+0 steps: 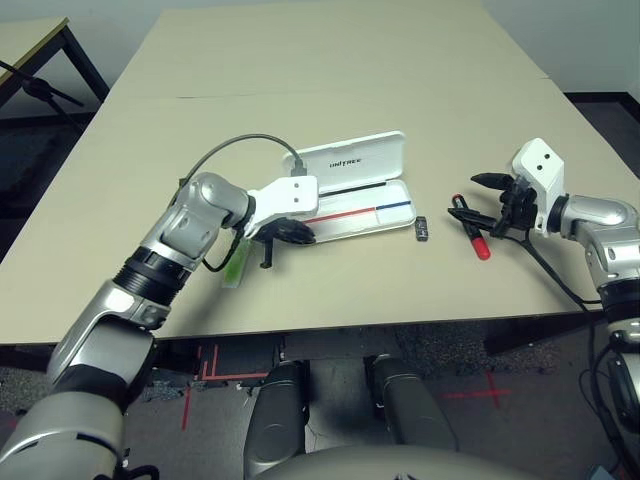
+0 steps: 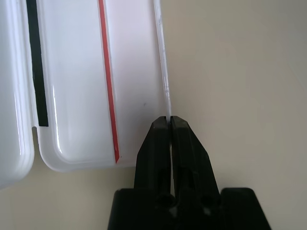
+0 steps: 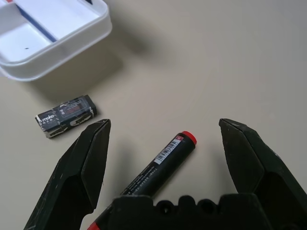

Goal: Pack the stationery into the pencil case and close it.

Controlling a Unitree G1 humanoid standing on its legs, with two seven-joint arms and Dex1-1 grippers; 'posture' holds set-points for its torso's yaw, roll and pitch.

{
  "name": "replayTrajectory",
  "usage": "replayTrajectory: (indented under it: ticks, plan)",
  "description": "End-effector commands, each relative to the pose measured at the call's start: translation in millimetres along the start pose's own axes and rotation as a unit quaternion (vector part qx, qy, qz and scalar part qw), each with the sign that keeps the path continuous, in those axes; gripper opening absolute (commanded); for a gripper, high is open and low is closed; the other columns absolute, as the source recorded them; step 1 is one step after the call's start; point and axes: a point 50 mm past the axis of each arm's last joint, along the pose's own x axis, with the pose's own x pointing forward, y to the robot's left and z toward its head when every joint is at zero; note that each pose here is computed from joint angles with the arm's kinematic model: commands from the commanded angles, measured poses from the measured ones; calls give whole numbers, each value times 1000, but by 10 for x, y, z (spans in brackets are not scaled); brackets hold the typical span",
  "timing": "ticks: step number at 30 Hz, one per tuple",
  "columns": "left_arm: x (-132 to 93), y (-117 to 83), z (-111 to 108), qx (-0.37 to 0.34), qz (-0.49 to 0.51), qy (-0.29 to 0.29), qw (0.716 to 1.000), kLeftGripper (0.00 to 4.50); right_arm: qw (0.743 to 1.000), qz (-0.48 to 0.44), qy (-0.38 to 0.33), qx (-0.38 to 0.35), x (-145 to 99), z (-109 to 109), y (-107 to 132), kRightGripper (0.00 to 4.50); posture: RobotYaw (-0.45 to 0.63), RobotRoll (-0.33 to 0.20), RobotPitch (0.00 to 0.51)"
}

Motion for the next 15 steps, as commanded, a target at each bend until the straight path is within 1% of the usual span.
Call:
replayTrajectory:
  ticks: [1,7,15]
  plan:
    - [-63,-80,-4,16,-6,14,1000,22,1000,15,6,-7,23,-12,47,4500,-90,0,128]
    - [-95,-321,-56,-2,-38,41,998,22,1000,21,8,-9,70,-15,54,4500,-72,0,133]
    - [-74,-423,-101,-23,-42,54,997,22,999,32,10,-13,127,-14,78,4500,-56,0,141]
